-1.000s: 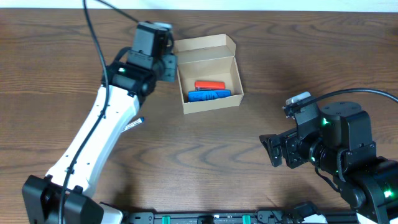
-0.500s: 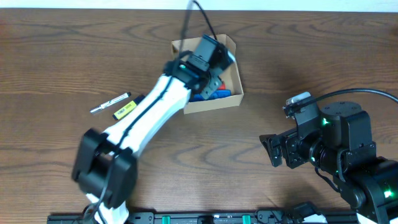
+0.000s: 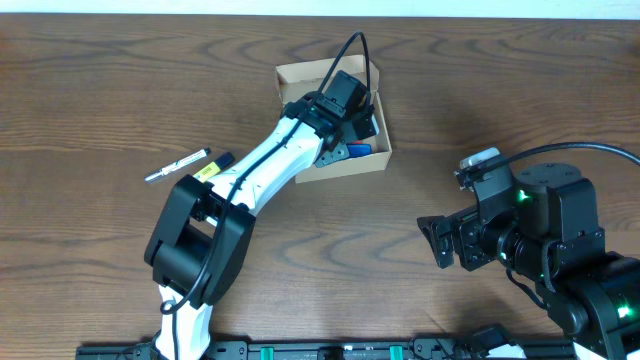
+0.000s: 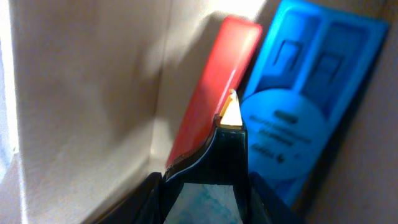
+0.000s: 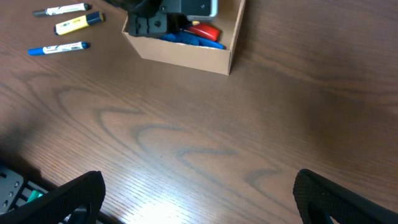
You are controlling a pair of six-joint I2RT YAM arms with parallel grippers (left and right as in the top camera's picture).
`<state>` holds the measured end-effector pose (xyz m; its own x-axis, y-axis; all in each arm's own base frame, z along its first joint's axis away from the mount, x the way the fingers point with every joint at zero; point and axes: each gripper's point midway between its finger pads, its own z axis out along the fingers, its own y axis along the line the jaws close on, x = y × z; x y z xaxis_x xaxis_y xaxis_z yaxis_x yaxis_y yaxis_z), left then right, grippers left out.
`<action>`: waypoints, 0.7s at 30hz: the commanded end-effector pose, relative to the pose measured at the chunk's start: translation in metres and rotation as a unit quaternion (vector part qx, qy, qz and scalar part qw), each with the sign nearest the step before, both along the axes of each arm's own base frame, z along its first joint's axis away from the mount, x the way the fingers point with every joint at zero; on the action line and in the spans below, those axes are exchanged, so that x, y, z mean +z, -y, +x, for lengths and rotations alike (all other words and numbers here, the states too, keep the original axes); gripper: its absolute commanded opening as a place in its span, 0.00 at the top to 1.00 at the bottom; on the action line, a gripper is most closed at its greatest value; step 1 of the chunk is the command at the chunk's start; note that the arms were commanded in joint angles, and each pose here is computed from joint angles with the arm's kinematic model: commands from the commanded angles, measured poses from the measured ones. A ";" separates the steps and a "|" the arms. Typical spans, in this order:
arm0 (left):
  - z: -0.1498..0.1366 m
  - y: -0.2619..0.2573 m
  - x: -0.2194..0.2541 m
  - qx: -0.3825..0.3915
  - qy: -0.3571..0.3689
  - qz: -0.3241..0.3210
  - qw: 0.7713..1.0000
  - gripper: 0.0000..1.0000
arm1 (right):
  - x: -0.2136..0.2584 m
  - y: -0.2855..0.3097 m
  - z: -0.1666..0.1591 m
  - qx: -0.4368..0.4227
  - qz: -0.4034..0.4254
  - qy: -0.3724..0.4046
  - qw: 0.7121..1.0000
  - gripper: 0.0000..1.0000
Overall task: Pack container
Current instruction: 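Carry the black tape dispenser into the box and release it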
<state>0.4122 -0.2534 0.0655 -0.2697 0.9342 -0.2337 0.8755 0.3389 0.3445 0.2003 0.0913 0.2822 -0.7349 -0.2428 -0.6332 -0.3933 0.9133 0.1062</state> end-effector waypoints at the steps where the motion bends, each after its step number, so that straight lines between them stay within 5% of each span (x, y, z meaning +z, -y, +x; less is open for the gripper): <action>1: 0.010 -0.015 0.001 -0.002 0.006 0.015 1.000 0.79 | -0.001 0.001 0.000 0.003 -0.003 0.001 1.000 0.01; 9: 0.010 -0.022 -0.001 0.003 -0.010 0.006 1.000 0.73 | -0.001 0.001 0.000 0.003 -0.003 0.001 1.000 0.01; 14: 0.009 -0.022 -0.001 0.012 -0.012 0.003 1.000 0.50 | -0.001 0.001 0.000 0.003 -0.003 0.001 1.000 0.01; 18: 0.008 -0.022 0.000 0.017 -0.012 0.001 1.000 0.44 | -0.001 0.001 0.000 0.003 -0.003 0.001 1.000 0.01; 21: 0.010 -0.023 0.009 0.028 -0.002 -0.003 1.000 0.30 | -0.001 0.001 0.000 0.003 -0.003 0.001 1.000 0.01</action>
<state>0.4198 -0.2299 0.0630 -0.3062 0.9268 -0.2174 0.8717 0.3648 0.3273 0.2003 0.0913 0.2821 -0.7351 -0.2429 -0.6329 -0.3932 0.9133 0.1063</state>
